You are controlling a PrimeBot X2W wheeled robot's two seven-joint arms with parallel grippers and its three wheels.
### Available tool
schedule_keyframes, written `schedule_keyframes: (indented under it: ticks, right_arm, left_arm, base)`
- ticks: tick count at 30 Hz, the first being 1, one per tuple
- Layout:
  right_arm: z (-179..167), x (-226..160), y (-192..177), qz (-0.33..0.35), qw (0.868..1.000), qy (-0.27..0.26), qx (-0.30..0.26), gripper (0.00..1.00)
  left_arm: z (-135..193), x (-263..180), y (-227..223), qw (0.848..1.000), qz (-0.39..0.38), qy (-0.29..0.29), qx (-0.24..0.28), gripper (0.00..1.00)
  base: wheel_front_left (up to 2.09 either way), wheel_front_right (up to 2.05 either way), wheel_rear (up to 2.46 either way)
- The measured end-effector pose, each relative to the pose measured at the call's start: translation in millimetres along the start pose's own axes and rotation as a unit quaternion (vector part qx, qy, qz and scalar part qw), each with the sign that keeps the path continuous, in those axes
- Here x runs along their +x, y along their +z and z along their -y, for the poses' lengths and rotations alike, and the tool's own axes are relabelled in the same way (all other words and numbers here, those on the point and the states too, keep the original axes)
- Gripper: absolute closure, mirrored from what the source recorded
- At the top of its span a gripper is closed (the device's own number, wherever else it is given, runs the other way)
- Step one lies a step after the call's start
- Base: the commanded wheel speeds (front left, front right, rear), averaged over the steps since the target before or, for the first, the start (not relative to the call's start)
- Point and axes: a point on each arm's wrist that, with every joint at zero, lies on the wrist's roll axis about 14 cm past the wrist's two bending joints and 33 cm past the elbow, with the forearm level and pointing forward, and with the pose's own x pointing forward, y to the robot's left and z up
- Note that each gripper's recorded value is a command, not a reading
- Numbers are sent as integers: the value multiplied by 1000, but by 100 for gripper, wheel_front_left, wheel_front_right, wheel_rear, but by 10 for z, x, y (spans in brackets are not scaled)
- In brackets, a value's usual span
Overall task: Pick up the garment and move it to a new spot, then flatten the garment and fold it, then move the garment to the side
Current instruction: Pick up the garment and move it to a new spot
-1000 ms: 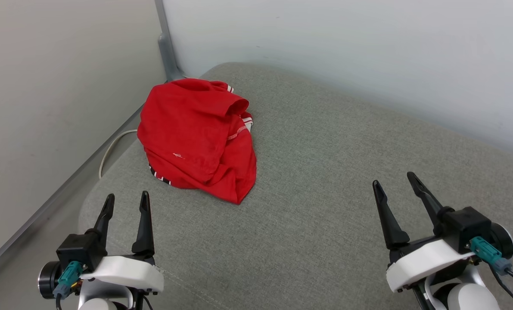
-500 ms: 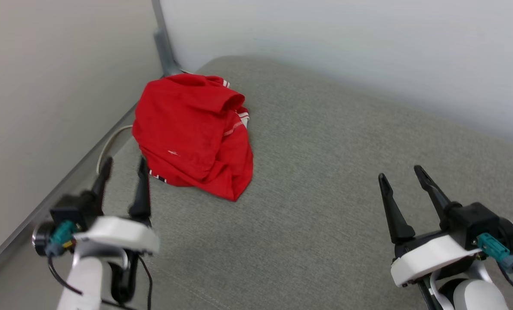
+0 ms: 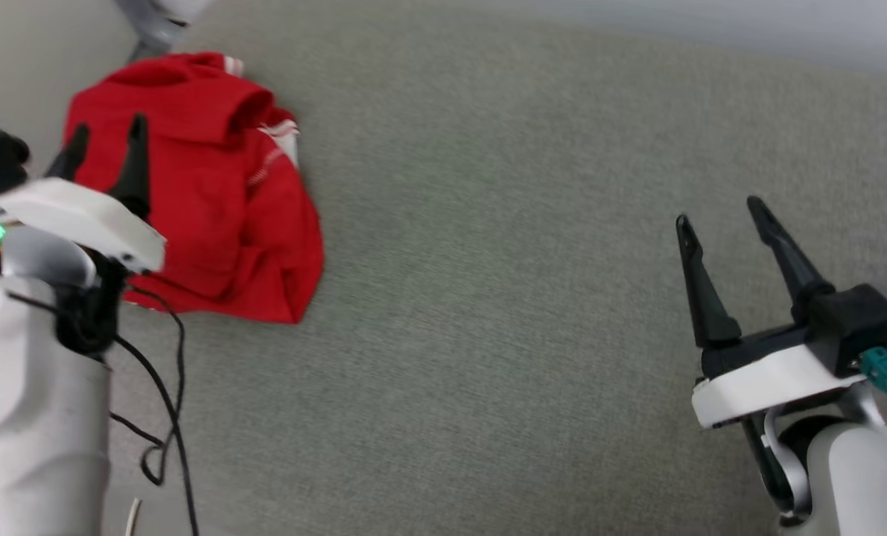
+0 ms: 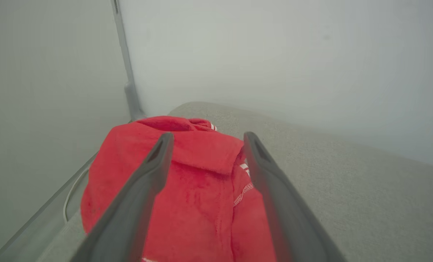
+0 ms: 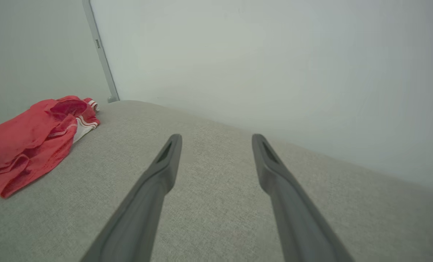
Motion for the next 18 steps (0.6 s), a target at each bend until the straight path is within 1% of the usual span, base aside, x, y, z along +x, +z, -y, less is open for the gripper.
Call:
schedule_keyframes:
  ticks: [4,7,12,14,16,18]
  right_arm:
    - [222,25,-196,-12,1000,-24,6,0]
    - [348,44,-347,-23,999,-37,11,0]
    - [515,54,-592,-43,998,-54,15,0]
    - [572,47,-678,-50,997,-60,16,0]
    - [610,32,-751,-57,996,-64,16,0]
    - [642,10,-812,-64,995,-68,16,0]
  left_arm:
    - [20,343,-309,996,-92,-5,10,0]
    - [0,529,-575,987,-161,-2,15,0]
    - [-43,701,-1057,962,-273,9,20,0]
    - [-58,719,-1245,950,-312,13,25,0]
    - [-55,688,-1457,933,-359,15,28,0]
    - [-65,656,-1604,920,-391,21,20,0]
  base:
    - [0,0,0]
    - [0,0,0]
    - [0,0,0]
    - [0,0,0]
    - [0,0,0]
    - [0,0,0]
